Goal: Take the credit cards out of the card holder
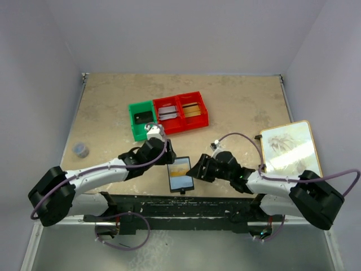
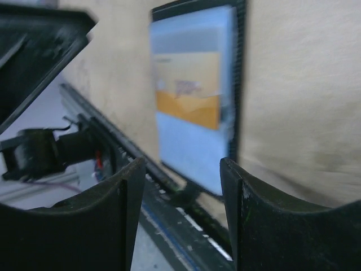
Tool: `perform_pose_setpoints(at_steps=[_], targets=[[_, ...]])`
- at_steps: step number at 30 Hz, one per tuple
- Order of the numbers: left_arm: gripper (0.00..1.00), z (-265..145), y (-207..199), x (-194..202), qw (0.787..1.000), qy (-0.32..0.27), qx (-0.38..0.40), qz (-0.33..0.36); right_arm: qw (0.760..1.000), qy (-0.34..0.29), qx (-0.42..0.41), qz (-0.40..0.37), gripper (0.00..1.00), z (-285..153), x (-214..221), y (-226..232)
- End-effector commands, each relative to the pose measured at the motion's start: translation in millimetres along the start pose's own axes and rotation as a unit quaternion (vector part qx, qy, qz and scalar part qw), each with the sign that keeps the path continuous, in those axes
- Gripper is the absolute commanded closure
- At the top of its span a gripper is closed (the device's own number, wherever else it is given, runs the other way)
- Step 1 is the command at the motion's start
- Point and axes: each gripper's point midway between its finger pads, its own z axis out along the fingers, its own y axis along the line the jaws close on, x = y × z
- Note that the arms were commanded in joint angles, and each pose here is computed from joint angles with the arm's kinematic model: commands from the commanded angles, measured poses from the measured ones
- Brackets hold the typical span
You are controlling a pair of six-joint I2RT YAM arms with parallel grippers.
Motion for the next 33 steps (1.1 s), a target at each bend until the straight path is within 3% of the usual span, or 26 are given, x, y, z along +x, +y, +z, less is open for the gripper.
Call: perform_pose_setpoints(at_steps=[1,6,13,21,33], targets=[[0.41,14,-17,-20,0.998,0.0,0.026,0.057,0.992,-0.044,-0.103,0.057,0.42,2,-10,66],[0.43,32,-22,-14,0.996,0.033,0.03,0.083,0.983,-0.073,-0.118,0.122,0.45,3,-13,63],[0.43,41,-24,-10,0.994,0.041,0.036,0.092,0.98,-0.03,-0.117,0.155,0.49,17,9,52],[0.45,36,-23,-2,0.99,0.059,0.048,0.117,0.976,-0.02,-0.116,0.185,0.51,33,20,38],[0.49,40,-2,7,0.986,0.076,0.007,0.149,0.964,-0.055,-0.101,0.238,0.66,43,18,4]])
